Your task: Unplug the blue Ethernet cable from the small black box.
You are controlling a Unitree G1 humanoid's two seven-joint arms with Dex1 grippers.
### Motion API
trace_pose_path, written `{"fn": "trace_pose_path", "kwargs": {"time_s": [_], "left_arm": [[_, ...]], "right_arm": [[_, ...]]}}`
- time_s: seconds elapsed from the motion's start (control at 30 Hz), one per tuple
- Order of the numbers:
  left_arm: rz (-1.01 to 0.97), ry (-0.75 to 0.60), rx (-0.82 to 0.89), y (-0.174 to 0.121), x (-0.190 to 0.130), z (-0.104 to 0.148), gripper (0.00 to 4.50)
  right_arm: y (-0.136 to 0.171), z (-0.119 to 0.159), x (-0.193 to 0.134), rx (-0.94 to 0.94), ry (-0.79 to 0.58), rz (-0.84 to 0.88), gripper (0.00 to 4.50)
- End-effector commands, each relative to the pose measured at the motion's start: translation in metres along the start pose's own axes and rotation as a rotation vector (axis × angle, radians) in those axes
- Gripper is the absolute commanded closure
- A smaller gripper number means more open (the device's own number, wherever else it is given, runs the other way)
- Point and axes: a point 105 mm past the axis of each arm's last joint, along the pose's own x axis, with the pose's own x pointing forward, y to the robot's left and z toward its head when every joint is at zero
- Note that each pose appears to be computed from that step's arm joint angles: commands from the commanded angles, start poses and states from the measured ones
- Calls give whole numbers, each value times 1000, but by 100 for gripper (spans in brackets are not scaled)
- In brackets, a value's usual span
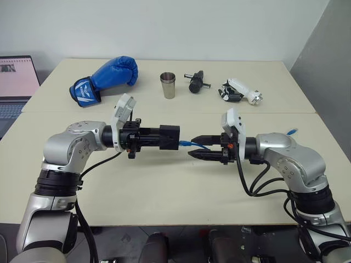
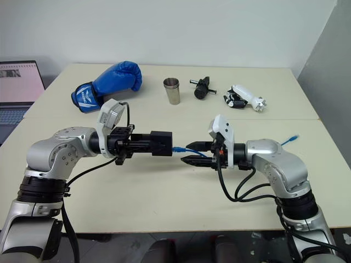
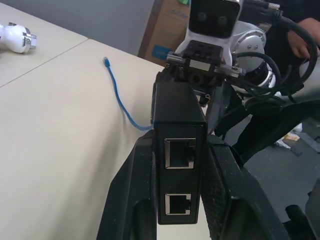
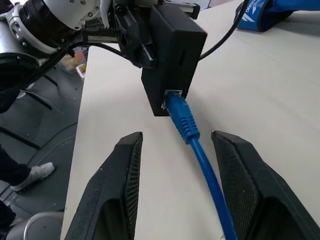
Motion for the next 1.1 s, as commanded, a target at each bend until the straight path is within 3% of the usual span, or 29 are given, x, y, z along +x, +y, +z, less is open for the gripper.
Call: {"fn": "trace_pose_path", "kwargs": {"time_s": [0.03, 1.1], "left_arm": [[-22, 23, 66, -6, 0, 7, 371], [-39, 58, 111, -10, 4, 8, 371]], "right_arm": [[4, 12, 4, -1, -35, 45, 219], [5, 9, 21, 22, 9, 120, 219]]}}
